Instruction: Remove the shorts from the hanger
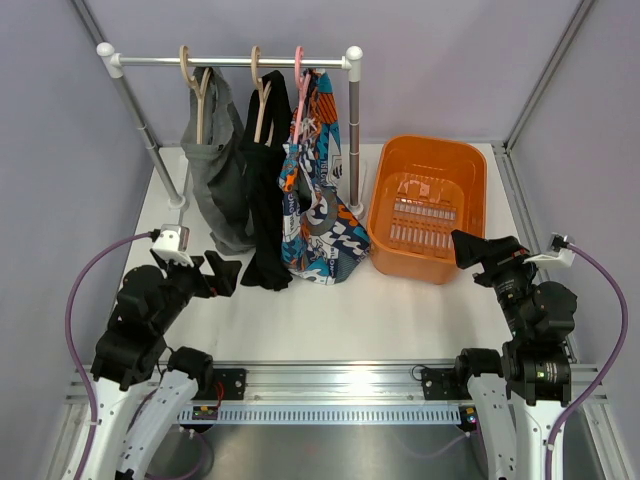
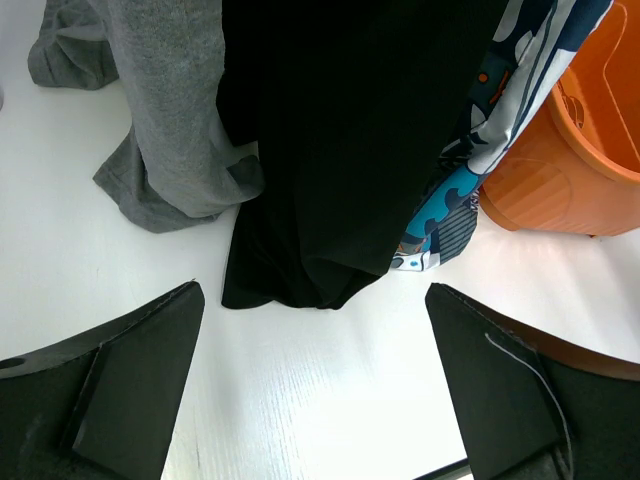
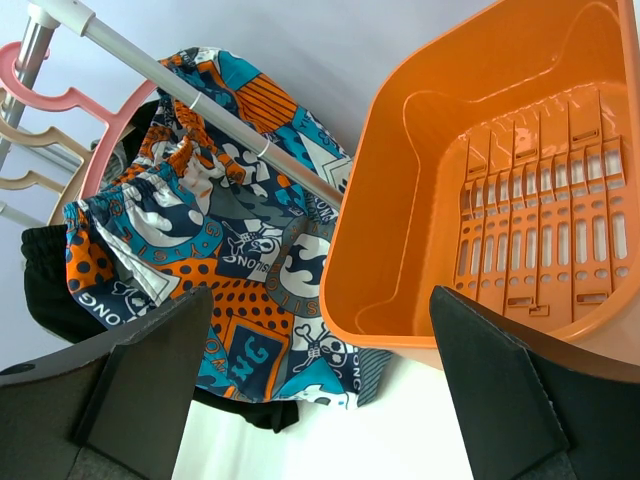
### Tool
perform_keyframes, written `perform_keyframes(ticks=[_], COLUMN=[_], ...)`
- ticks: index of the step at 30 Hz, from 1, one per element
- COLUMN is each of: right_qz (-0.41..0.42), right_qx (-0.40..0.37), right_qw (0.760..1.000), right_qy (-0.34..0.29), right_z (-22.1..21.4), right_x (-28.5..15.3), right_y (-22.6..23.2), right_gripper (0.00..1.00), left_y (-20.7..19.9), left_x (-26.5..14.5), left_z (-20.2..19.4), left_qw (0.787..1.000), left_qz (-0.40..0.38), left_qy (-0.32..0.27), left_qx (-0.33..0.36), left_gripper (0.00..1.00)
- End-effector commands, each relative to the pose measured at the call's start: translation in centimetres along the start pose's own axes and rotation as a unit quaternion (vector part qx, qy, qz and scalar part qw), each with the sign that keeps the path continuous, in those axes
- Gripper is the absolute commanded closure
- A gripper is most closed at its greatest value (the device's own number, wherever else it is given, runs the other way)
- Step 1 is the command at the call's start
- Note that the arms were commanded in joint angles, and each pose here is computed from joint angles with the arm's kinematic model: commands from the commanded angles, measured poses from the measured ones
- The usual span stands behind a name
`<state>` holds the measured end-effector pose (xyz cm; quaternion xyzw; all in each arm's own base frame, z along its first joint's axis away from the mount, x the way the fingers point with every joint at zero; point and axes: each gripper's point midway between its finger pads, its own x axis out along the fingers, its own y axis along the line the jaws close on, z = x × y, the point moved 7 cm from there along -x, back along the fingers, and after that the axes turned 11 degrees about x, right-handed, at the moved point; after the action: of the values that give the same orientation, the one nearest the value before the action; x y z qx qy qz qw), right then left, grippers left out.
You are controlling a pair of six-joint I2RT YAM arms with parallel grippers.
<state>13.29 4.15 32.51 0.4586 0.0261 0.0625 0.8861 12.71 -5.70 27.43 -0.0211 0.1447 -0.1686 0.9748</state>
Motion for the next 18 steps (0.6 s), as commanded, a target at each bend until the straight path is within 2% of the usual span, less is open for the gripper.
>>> perform_keyframes(ticks=[1,9,12,15,16,18], right_qz=[0.025,0.018,0.015,0.013,0.011,0.008], right_qx=[-0.003,-0.005,-0.005,-0.002,-0.002,-0.002], right_qw=[0.999,1.0,1.0,1.0,1.0,1.0], right_qy=[-0.023,-0.019,-0.014,-0.012,-0.009,-0.001], right_z=[0.9,0.9,0.9,0.9,0.9,0.7], right_x=[-0.3,0.0,0.2,0.2,0.3,0.3], right_y=[1.2,1.0,1.1,1.2,1.1,1.0], right_gripper=[0.01,0.01,0.01,0.0,0.01,0.0], left_y=[-0.5,-0.7,-0.8,-1.4,-1.7,-2.0], left_x=[0.1,0.2,-0.2,-0.6,-1.5,-0.7], left_z=[1.2,1.3,2.2,4.9,7.0,8.9], left_qw=[0.999,0.999,0.998,0.995,0.993,0.993], left_qz=[-0.019,-0.029,-0.033,-0.05,-0.054,-0.06], left_qy=[-0.034,-0.03,-0.054,-0.085,-0.109,-0.105], left_qx=[-0.002,0.0,-0.001,-0.005,-0.006,-0.01], left_gripper=[0.01,0.01,0.01,0.01,0.01,0.01])
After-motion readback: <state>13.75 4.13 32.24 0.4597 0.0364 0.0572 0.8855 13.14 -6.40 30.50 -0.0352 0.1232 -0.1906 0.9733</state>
